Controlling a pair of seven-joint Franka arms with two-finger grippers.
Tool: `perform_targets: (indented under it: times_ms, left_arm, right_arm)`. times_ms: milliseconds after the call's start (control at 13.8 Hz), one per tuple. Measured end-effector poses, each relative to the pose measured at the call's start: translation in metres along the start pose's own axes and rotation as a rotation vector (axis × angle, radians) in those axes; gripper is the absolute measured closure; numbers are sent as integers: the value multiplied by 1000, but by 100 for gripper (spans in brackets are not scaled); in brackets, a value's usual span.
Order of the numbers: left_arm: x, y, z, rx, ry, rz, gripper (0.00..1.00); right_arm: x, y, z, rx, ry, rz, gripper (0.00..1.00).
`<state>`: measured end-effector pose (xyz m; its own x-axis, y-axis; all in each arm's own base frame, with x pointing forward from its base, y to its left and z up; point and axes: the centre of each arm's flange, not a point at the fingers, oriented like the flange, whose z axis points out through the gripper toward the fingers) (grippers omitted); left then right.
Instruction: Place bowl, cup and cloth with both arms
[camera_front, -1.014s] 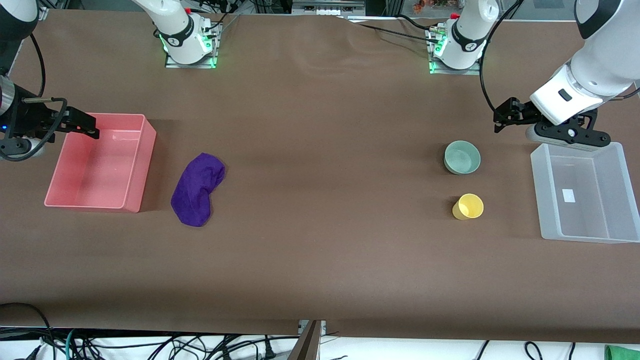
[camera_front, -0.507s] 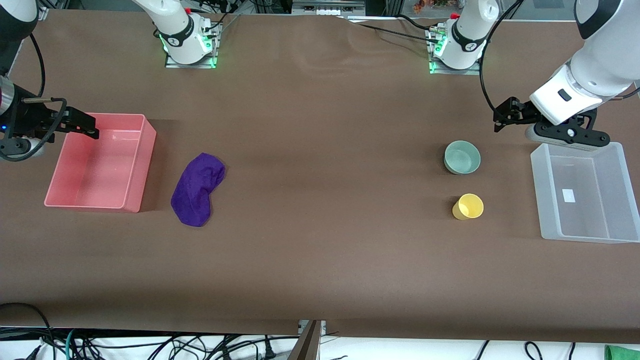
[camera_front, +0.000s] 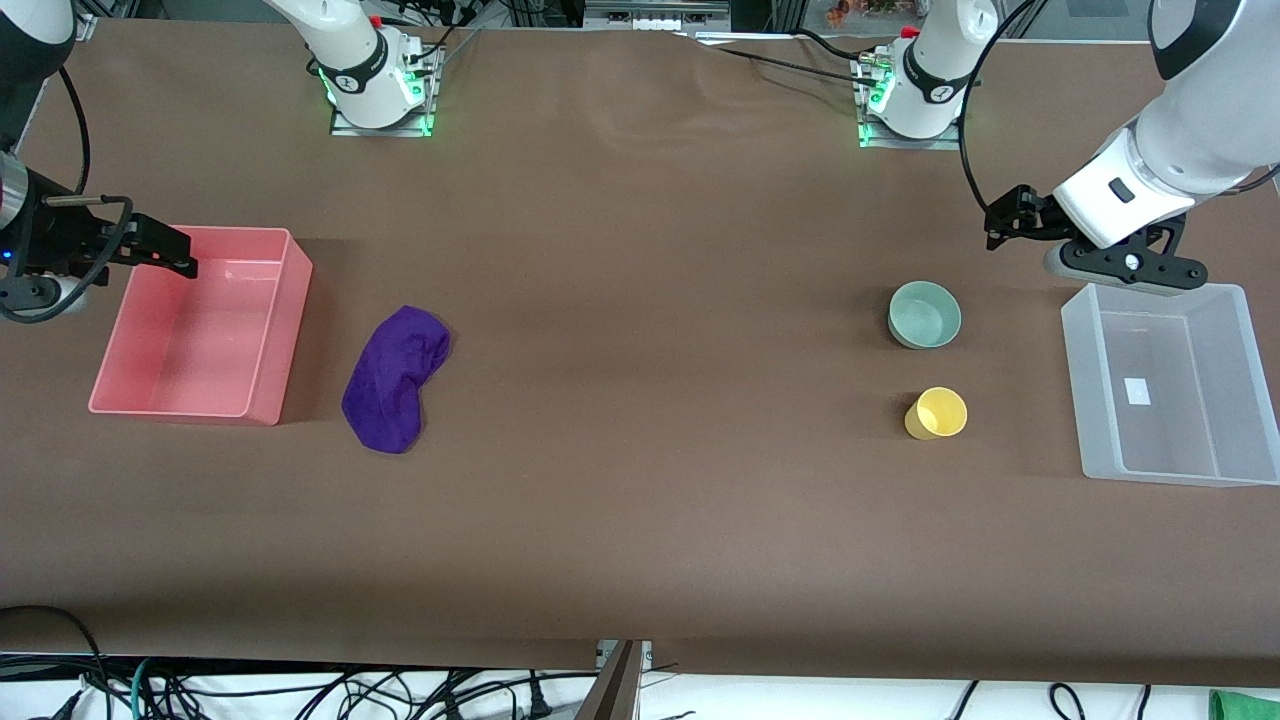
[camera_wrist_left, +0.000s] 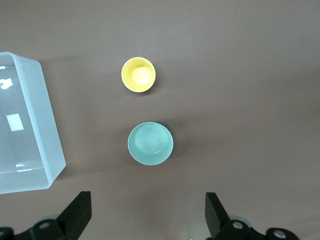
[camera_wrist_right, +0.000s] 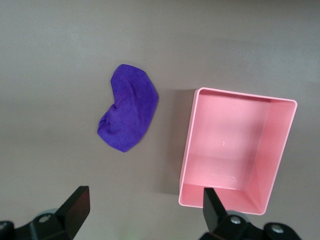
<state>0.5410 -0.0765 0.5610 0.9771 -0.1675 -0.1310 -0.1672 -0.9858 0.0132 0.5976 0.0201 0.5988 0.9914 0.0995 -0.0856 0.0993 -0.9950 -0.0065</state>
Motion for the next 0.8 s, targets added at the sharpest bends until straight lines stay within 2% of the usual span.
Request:
perform_targets:
  times_ms: [797]
  left_arm:
    - [-2,-3,2,-2,-21,-6,0]
  right_arm:
    - [0,0,0,0,0,-1,0]
